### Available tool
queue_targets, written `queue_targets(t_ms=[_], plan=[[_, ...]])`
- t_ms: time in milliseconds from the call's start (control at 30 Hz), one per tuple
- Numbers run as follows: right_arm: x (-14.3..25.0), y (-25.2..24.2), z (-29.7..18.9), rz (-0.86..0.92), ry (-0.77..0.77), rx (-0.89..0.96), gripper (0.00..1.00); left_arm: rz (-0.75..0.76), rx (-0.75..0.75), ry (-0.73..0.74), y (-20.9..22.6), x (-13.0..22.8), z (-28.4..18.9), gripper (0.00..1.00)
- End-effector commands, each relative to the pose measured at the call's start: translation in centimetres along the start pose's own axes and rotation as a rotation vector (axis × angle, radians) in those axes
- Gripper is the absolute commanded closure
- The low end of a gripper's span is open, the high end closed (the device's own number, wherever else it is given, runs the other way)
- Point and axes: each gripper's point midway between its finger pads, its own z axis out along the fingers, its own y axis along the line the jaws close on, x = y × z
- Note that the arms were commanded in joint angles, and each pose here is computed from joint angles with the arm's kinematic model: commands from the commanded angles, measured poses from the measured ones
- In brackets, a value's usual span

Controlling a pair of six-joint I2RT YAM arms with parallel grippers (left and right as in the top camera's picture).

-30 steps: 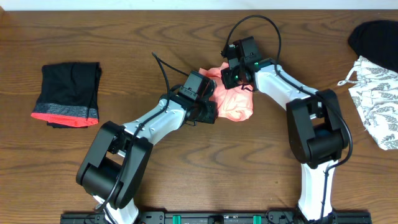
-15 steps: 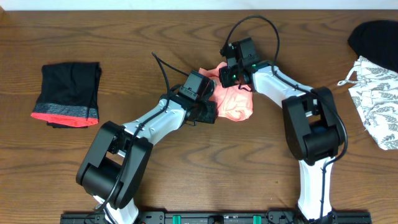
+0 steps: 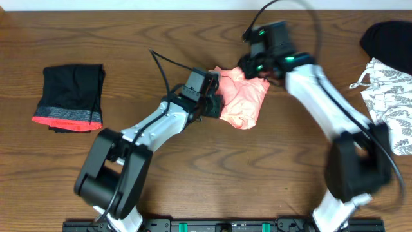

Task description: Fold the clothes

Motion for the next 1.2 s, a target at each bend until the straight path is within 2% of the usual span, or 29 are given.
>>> queue_targets(t_ms=[0,233,433,600,867,1000,1167], plan=[[-0.6,-0.7,-2.3,-0.027,-0.016,0.031,0.78,0.022,-0.033,-0.125,-0.1,-3.1,-2.5,0.56],[6.7,-1.6,1.0,0.034,0.254,0.038,0.83,0.018,-0.041,-0.144,-0.6,-3.4,-2.5,0.56],[12.8,-1.8,5.4,0.068,0.460,0.022,0.86,0.056,-0.015,-0.087,-2.8,-1.2,-1.3,0.56],[16.5,-1.7,7.8,0.077,0.567,0.015,0.87,0.061,-0.029,-0.020,-2.3,1.0,1.5,0.56],[18.1,-1.7,8.4,0.085,0.619,0.017,0.89,-0.002,-0.101,0.069,2.6,3.8,6.0,0.56],[18.1,-1.7,8.4,0.085,0.620,0.017,0.89,-0.052,-0.180,0.048,6.2,3.0,5.9,0.56],[18.1,-1.7,8.4,0.085,0.618,0.017,0.89,-0.102,-0.176,0.010,8.1,1.5,5.1,0.56]])
